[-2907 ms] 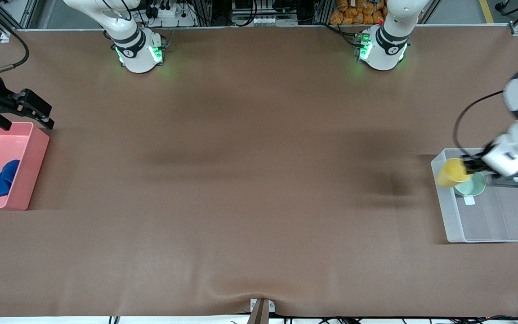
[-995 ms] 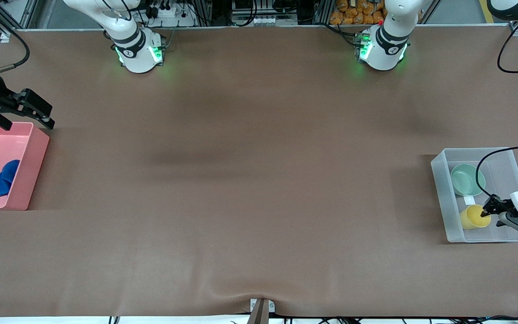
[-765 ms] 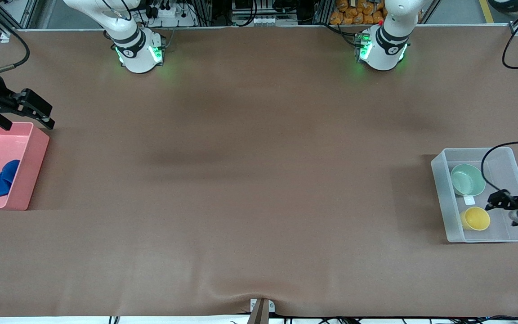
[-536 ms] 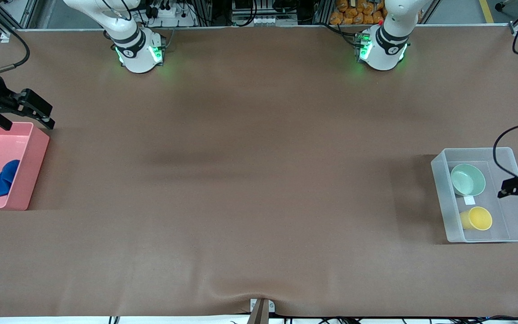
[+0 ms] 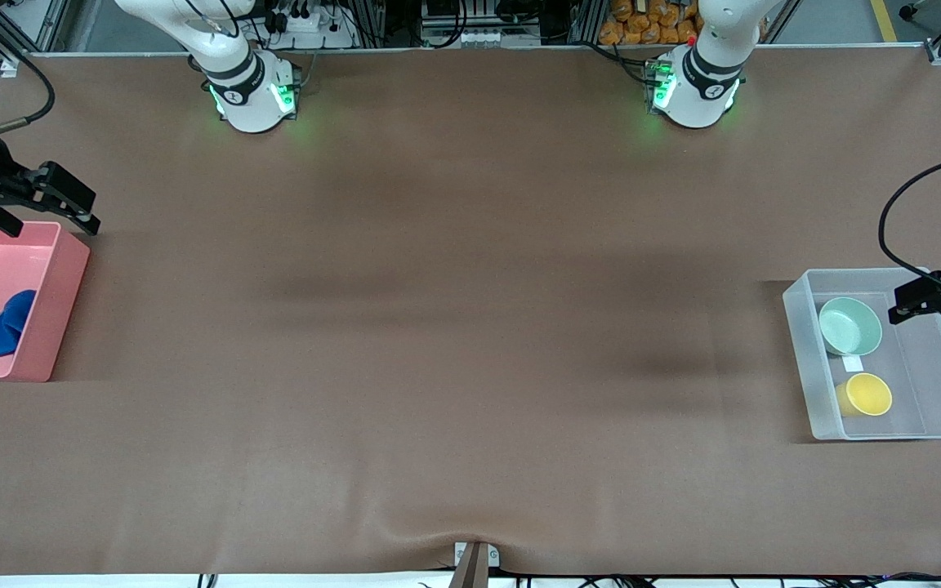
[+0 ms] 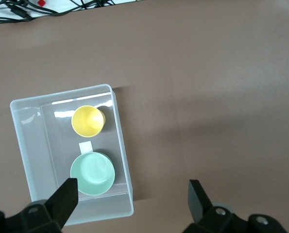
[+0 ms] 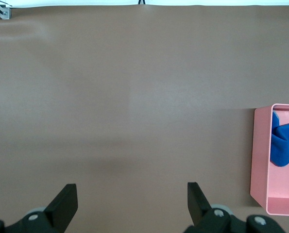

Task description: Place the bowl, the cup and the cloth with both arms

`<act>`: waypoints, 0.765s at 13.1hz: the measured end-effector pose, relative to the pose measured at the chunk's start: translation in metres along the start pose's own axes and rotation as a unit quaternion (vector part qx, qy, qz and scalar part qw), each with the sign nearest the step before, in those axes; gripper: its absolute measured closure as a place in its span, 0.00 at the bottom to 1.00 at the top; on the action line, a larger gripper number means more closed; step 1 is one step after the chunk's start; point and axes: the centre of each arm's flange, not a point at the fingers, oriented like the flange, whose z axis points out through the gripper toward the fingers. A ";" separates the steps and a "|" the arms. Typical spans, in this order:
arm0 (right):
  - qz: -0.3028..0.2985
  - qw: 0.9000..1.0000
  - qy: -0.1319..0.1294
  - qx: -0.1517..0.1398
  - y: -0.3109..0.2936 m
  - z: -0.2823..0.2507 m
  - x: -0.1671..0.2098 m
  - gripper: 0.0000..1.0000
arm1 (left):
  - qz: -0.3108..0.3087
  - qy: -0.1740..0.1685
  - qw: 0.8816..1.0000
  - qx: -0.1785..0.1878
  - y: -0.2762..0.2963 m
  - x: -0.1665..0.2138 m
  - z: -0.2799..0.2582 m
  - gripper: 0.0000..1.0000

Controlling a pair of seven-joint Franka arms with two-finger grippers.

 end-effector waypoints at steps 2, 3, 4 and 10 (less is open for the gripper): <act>0.000 1.000 0.000 0.000 0.000 0.000 0.000 0.00 | 0.004 0.000 1.000 0.002 0.008 -0.002 -0.008 0.00; 0.000 1.000 0.000 0.000 0.000 0.000 0.000 0.00 | 0.008 0.002 1.000 0.002 0.014 -0.002 -0.011 0.00; 0.000 1.000 0.000 0.000 0.000 0.000 0.000 0.00 | 0.013 0.004 1.000 0.004 0.021 -0.001 -0.014 0.00; 0.000 1.000 0.000 0.000 0.000 0.000 0.000 0.00 | -0.027 -0.018 0.999 0.003 0.045 -0.025 -0.052 0.00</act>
